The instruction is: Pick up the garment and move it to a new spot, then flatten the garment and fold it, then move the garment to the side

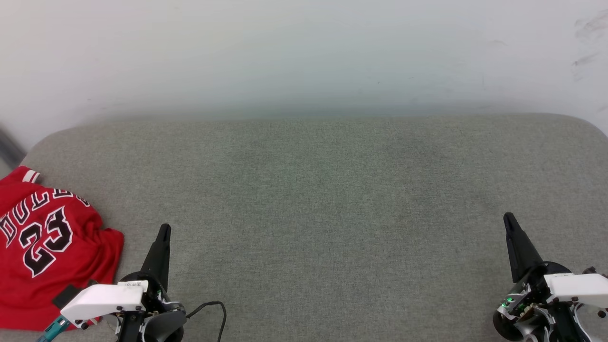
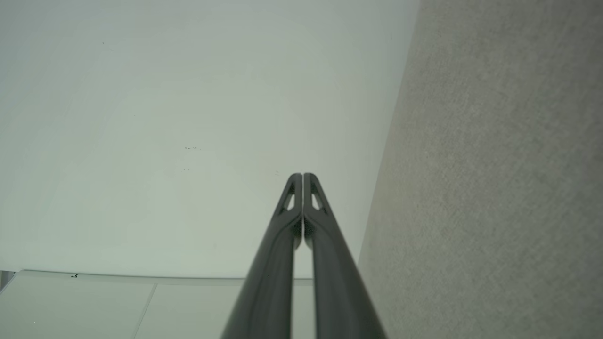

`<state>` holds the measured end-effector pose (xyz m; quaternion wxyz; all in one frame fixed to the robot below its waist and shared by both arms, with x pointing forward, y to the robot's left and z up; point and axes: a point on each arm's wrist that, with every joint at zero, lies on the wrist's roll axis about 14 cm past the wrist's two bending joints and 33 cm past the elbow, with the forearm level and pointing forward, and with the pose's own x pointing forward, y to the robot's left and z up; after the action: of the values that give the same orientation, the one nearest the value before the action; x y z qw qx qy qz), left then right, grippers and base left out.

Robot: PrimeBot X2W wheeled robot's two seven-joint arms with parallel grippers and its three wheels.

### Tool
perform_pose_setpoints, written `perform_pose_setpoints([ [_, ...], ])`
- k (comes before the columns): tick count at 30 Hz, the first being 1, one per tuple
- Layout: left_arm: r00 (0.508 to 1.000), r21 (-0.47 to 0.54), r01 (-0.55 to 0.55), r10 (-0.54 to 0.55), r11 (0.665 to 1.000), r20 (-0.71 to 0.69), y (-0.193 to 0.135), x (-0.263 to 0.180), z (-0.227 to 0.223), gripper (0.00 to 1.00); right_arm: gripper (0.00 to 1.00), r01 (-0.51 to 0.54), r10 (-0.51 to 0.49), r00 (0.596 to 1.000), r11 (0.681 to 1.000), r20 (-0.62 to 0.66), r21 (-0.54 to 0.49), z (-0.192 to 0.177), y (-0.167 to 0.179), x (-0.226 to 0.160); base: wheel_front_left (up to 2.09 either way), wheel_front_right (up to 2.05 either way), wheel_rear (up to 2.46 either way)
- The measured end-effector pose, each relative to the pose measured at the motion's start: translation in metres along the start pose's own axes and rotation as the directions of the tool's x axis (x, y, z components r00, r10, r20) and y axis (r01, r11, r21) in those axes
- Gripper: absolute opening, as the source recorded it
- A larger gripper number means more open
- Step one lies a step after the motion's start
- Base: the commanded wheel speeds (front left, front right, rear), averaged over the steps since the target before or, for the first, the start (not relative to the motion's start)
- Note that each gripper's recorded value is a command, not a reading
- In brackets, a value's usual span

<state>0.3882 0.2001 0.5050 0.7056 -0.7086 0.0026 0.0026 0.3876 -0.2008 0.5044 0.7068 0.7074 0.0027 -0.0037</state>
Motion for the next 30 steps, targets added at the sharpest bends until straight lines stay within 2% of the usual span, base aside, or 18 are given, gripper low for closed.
perform_pose_setpoints([
  [23,1.0,0.0,0.0,0.0,1.0,0.0,0.0,0.0,0.0,0.0,0.0,0.0,0.0,1.0,1.0,0.0,0.0,0.0,0.0,0.0,0.0,0.0,0.0],
  [24,1.0,0.0,-0.004,0.004,1.0,-0.001,0.001,0.0,0.0,1.0,1.0,0.004,-0.004,1.0,1.0,0.0,0.0,0.0,-0.001,-0.001,0.0,0.0,0.0],
  [27,0.999,-0.005,-0.053,0.053,0.999,0.0,0.018,-0.007,-0.001,1.0,1.0,0.051,-0.051,0.999,0.999,0.003,0.004,0.001,-0.017,-0.008,0.0,0.0,0.0],
  [30,0.998,-0.003,-0.061,0.061,0.998,-0.002,0.021,-0.009,-0.004,1.0,1.0,0.056,-0.056,0.998,0.998,0.01,0.002,0.0,-0.019,-0.009,0.0,0.0,0.0],
])
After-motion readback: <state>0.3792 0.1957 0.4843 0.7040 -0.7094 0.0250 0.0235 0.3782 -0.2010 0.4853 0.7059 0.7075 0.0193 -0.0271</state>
